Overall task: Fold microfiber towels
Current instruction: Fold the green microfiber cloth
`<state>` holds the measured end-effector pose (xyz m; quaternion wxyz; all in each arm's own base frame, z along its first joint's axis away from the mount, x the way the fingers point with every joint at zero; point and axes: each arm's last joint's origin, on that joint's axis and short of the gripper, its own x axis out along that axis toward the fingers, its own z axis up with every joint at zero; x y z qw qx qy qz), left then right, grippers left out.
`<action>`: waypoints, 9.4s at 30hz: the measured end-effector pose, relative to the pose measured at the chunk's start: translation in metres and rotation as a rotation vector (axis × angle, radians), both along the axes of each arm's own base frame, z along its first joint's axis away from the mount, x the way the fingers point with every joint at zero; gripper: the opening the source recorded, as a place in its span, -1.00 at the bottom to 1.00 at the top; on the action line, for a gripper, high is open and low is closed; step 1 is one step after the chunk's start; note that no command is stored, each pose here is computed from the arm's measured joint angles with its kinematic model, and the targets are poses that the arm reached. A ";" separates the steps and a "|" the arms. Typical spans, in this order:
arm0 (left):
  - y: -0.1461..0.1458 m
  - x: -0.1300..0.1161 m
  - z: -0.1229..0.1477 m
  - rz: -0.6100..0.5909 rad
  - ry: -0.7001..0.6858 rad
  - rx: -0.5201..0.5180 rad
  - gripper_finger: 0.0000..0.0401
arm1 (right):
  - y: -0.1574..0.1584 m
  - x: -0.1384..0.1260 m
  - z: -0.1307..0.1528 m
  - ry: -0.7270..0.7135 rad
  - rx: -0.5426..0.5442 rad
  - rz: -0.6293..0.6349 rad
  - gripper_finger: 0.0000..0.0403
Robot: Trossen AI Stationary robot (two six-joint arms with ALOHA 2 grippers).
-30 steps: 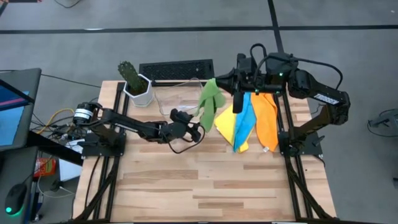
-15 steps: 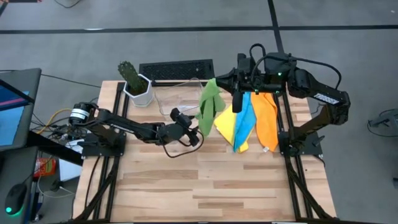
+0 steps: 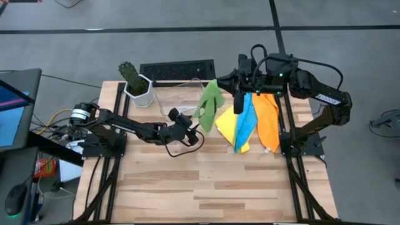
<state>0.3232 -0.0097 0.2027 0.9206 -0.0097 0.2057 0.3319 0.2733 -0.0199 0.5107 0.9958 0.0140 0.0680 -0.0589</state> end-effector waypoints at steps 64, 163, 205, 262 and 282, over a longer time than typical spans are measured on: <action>0.004 0.002 0.003 0.027 0.036 0.129 -0.35 | -0.001 0.000 -0.001 0.006 0.027 -0.009 -0.86; -0.110 -0.167 0.107 -0.045 0.458 -0.361 -1.00 | 0.077 0.020 -0.251 0.863 0.533 -0.056 -0.85; -0.078 -0.156 0.010 0.128 0.449 -0.259 -1.00 | 0.051 0.058 -0.319 1.043 -0.062 0.211 -0.10; -0.077 -0.153 0.011 0.134 0.414 -0.268 -1.00 | 0.113 0.065 -0.359 1.062 -0.640 0.579 -0.33; -0.080 -0.156 0.018 0.078 0.489 -0.371 -1.00 | 0.111 0.060 -0.307 0.943 -0.361 0.355 -0.97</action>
